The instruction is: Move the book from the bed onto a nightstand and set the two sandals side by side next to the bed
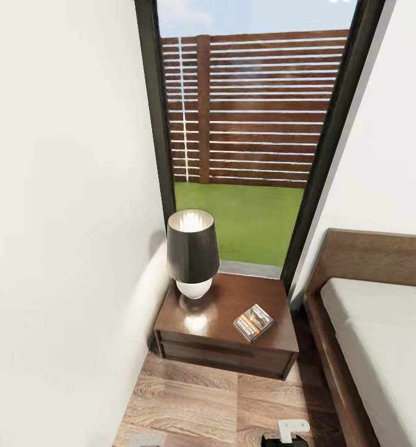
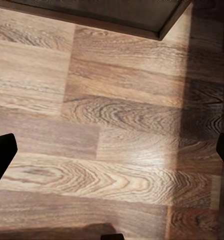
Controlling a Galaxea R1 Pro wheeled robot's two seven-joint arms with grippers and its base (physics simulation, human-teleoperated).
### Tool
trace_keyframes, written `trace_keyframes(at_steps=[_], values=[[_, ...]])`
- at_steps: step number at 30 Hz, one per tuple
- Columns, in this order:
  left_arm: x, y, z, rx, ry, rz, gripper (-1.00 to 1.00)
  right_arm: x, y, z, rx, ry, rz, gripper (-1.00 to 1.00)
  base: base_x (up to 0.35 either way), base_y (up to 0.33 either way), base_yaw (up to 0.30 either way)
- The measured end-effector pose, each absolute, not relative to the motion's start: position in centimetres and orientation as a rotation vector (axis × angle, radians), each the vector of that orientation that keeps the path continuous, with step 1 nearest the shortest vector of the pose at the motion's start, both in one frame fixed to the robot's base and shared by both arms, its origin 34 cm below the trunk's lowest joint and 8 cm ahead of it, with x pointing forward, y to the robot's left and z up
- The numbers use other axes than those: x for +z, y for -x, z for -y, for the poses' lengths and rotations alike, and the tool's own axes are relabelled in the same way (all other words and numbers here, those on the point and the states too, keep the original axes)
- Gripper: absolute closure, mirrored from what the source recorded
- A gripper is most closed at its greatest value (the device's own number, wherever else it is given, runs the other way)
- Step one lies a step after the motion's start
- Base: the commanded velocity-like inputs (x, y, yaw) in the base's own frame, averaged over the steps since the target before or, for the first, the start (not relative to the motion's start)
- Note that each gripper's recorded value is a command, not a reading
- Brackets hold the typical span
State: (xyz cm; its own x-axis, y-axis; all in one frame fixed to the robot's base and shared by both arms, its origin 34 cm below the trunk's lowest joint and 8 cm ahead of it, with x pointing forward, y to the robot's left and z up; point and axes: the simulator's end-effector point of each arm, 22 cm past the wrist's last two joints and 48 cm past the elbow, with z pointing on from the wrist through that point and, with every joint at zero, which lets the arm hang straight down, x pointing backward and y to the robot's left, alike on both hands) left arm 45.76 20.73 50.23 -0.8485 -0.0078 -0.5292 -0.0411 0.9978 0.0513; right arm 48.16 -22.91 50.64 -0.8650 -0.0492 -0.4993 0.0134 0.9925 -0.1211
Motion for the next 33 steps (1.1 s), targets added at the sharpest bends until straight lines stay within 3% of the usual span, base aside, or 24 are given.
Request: trace_keyframes(at_steps=[14,27,33], values=[[48.5,-40.1,-22.4,0.106,0.026,-2.658,-1.00,50.7,-48.2,22.9,-0.163,0.026,-2.610,-1.00,0.000,0.000,0.000],[47.7,-34.9,-31.4,0.268,-0.002,-2.714,-1.00,50.7,-48.2,22.9,-0.163,0.025,-2.610,-1.00,0.000,0.000,0.000],[47.7,-34.8,-31.8,0.275,-0.011,-2.714,-1.00,50.7,-48.2,22.9,-0.163,0.025,-2.610,-1.00,0.000,0.000,0.000]])
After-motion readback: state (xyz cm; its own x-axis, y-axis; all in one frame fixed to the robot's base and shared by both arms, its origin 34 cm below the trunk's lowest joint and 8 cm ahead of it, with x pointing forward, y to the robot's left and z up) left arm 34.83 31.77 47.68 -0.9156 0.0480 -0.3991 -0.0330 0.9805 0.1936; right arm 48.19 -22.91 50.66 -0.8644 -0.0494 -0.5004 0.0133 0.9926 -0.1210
